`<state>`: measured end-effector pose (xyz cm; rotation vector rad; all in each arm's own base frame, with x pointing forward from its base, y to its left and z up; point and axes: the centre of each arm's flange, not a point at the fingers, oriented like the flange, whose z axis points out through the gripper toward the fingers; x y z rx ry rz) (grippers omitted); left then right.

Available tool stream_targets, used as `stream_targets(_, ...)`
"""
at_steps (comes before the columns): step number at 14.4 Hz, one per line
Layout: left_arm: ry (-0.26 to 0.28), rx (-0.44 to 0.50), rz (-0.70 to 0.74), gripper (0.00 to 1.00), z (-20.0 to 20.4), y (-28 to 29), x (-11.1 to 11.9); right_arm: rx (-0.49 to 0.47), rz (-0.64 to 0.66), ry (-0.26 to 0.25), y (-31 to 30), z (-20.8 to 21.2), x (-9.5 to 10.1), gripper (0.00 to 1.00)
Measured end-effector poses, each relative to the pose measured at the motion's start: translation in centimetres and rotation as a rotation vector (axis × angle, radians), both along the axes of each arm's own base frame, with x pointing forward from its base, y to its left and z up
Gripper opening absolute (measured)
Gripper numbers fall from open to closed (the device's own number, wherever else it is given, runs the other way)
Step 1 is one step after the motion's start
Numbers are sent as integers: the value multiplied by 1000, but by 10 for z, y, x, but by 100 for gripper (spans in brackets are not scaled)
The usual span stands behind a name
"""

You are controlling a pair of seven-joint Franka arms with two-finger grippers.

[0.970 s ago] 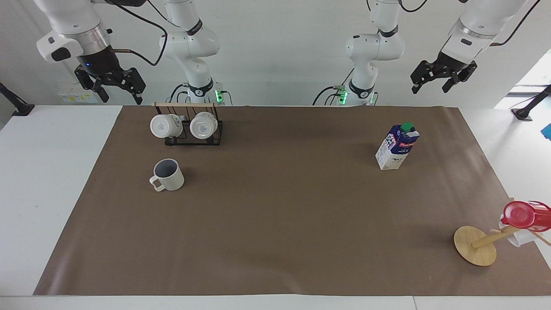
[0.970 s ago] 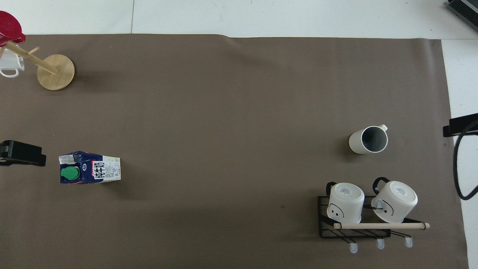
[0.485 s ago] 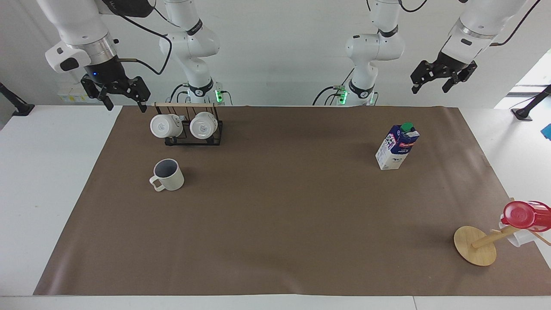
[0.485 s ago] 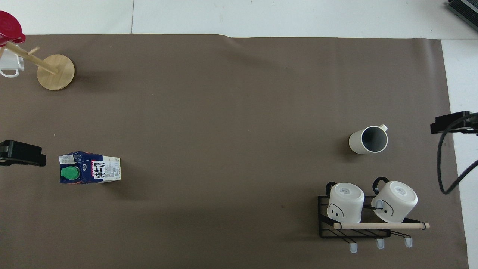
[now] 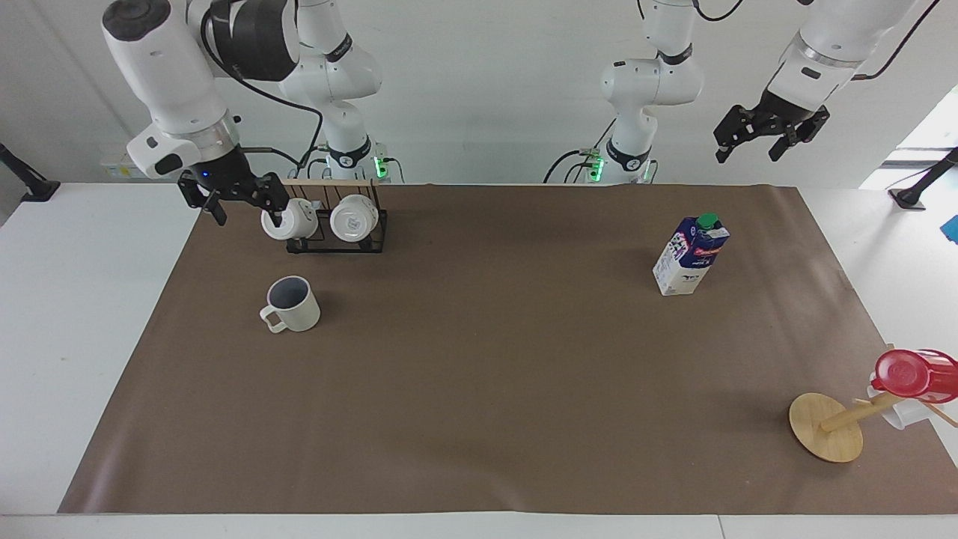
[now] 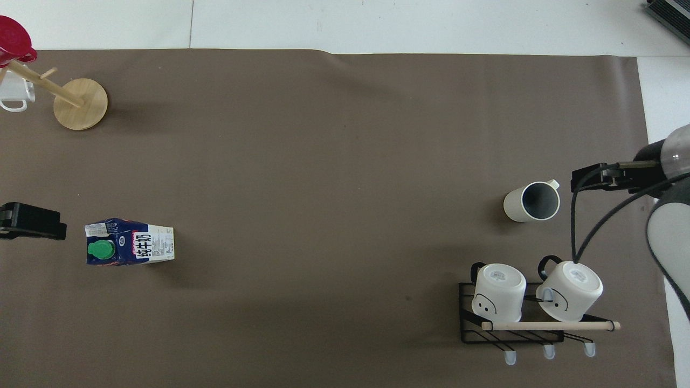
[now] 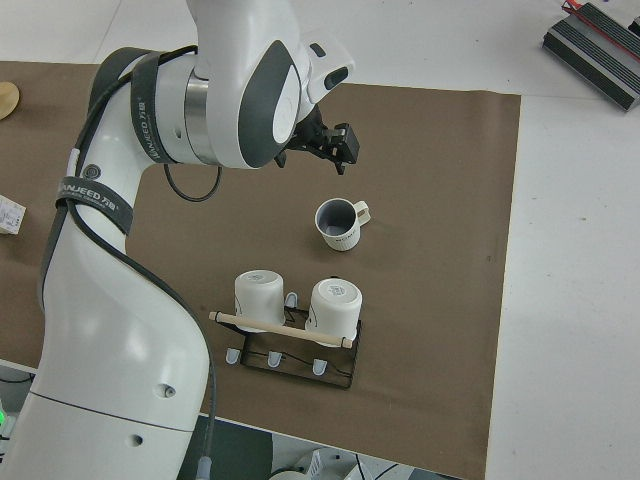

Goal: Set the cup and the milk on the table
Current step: 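Reach the right gripper toward the dark mug's handle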

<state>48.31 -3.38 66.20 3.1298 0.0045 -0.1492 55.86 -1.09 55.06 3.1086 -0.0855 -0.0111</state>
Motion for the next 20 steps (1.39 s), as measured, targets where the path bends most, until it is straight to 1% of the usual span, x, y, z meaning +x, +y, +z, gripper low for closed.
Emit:
stream_targets(3, 0, 0, 0, 100, 0, 0, 0, -10, -78, -19, 17, -51, 18, 100)
stream_targets(5, 0, 0, 0, 100, 0, 0, 0, -13, -148, -24, 37, -86, 22, 100)
stream_targets(8, 0, 0, 0, 100, 0, 0, 0, -17, -189, -20, 53, -120, 19, 100)
stream_targets(12, 0, 0, 0, 100, 0, 0, 0, -15, -213, -31, 38, -165, 7, 100)
stream_targets(16, 0, 0, 0, 100, 0, 0, 0, -16, -241, -27, 21, -187, 0, 100)
stream_targets(20, 0, 0, 0, 100, 0, 0, 0, -20, -274, -29, 13, -207, 2, 100)
